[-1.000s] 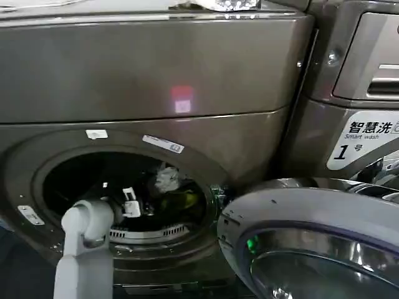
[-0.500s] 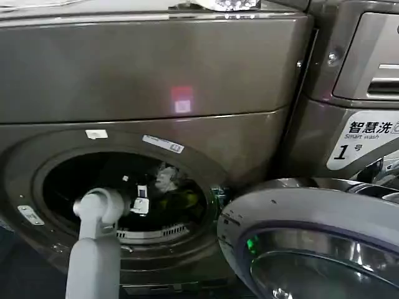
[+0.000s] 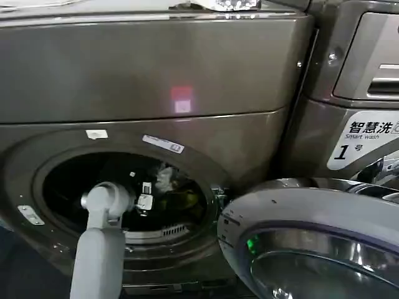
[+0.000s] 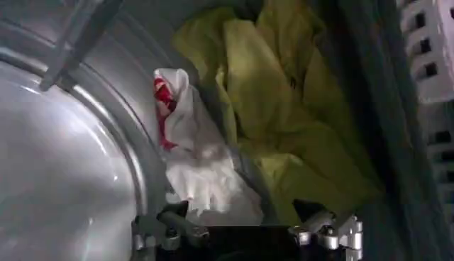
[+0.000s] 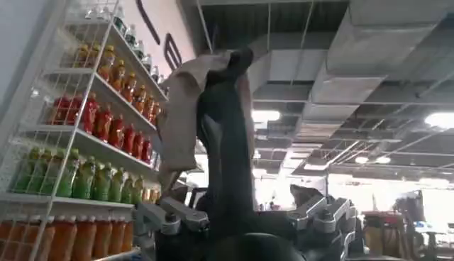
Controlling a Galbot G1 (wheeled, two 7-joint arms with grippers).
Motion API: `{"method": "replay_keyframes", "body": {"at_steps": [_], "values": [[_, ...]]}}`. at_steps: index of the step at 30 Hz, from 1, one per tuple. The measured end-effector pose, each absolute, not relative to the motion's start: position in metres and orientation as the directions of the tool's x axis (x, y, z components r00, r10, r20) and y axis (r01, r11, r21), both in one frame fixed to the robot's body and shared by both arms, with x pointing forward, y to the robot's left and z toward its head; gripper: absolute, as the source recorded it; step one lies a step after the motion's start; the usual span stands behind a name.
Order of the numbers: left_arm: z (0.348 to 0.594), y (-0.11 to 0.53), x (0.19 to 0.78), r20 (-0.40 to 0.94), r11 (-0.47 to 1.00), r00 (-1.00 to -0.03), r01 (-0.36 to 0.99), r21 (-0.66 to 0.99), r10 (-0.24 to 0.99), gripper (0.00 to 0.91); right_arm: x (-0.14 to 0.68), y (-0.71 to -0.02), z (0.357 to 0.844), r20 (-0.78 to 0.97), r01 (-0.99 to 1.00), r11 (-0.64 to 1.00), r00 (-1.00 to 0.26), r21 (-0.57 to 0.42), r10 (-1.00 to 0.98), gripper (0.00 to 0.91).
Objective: Grasp the clothes from the dryer.
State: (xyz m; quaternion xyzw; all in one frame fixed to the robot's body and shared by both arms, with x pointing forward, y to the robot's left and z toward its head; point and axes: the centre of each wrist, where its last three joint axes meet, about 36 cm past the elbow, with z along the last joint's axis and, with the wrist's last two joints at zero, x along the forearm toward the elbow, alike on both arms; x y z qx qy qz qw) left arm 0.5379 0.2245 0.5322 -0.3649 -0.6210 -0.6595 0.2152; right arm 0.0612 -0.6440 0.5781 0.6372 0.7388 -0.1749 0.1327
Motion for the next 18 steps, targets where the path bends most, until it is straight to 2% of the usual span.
{"method": "replay_keyframes", "body": {"at_steps": [18], "values": [[0.513, 0.224, 0.565, 0.778, -0.056, -0.572, 0.795, 0.604, 0.260, 0.907, 0.060, -0.646, 0.584, -0.427, 0.988, 0.124, -0.153, -0.096, 0.891, 0.907]]}}
